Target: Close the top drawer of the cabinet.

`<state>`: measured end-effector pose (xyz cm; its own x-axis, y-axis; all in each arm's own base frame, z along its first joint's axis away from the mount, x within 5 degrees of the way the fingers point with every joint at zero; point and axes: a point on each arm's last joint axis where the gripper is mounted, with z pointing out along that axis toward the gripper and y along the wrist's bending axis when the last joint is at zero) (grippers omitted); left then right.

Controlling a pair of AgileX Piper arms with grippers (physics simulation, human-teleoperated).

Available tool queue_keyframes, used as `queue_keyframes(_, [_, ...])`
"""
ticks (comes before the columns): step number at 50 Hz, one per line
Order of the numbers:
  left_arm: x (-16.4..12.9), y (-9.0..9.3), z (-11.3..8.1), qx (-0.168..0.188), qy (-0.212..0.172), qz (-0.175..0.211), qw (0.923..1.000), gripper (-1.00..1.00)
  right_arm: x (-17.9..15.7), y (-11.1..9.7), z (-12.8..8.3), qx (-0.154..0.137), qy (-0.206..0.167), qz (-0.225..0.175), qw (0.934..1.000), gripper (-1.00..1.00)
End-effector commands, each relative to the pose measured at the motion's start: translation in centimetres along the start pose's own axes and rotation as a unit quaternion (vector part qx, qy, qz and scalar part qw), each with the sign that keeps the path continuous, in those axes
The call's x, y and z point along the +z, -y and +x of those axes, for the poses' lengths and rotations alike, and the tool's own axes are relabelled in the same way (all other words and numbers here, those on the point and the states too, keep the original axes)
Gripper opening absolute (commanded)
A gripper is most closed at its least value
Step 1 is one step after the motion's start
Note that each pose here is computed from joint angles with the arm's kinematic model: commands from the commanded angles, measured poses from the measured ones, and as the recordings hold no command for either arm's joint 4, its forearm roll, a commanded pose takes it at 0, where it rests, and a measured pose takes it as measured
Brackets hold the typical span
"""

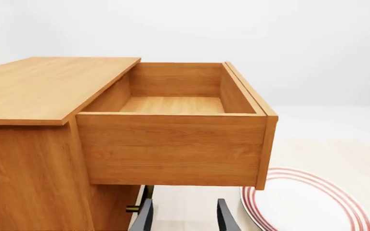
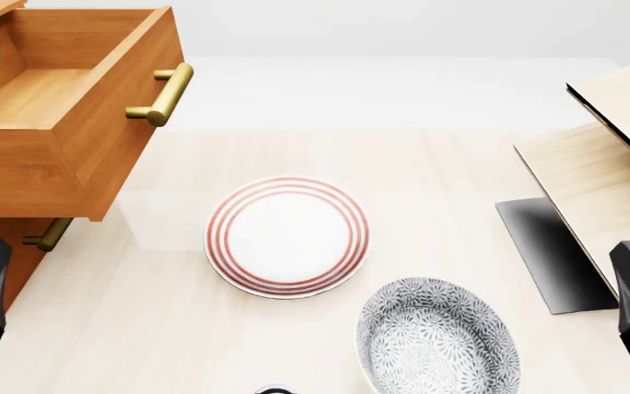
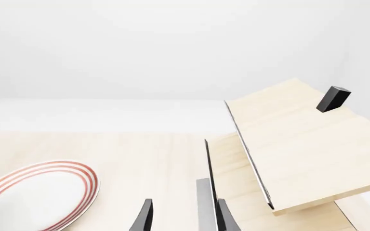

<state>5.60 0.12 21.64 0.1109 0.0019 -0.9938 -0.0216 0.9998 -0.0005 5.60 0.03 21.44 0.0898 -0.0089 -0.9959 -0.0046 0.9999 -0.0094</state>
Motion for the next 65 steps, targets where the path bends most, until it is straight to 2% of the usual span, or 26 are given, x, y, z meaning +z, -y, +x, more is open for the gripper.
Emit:
queue_keyframes(1, [0.0,0.1,0.2,0.0,-0.013,0.01,0.9999,1.0,0.1,0.0,0.0,-0.001,0.0,-0.001,1.0,1.0])
queue_keyframes(2, [0.0,0.1,0.2,-0.001,-0.013,0.01,0.9999,1.0,0.1,0.0,0.0,0.007,-0.003,0.001,1.0,1.0])
queue_keyframes(8, [0.0,0.1,0.2,0.0,-0.013,0.01,0.9999,1.0,0.1,0.0,-0.1,0.005,-0.002,0.001,1.0,1.0])
queue_keyframes(26, [0.0,-0.1,-0.2,0.041,0.002,-0.01,0.9991,1.0,0.1,0.0,-0.1,0.005,-0.002,0.002,1.0,1.0])
queue_keyframes(38, [-0.1,0.0,-0.7,0.045,-0.009,0.003,0.9989,1.0,0.0,0.0,-0.1,0.005,-0.002,0.002,1.0,1.0])
queue_keyframes(47, [-0.5,0.4,-3.6,0.059,0.011,0.046,0.9972,1.0,0.0,0.0,-0.1,0.005,-0.002,0.002,1.0,1.0])
queue_keyframes(53, [-0.3,0.6,-5.3,0.049,0.017,0.067,0.9964,1.0,0.0,0.0,-0.1,0.005,-0.002,0.002,1.0,1.0])
queue_keyframes(65, [1.1,1.2,-6.9,0.051,0.03,0.1,0.9932,1.0,0.0,0.0,-0.1,0.005,-0.002,0.003,1.0,1.0])
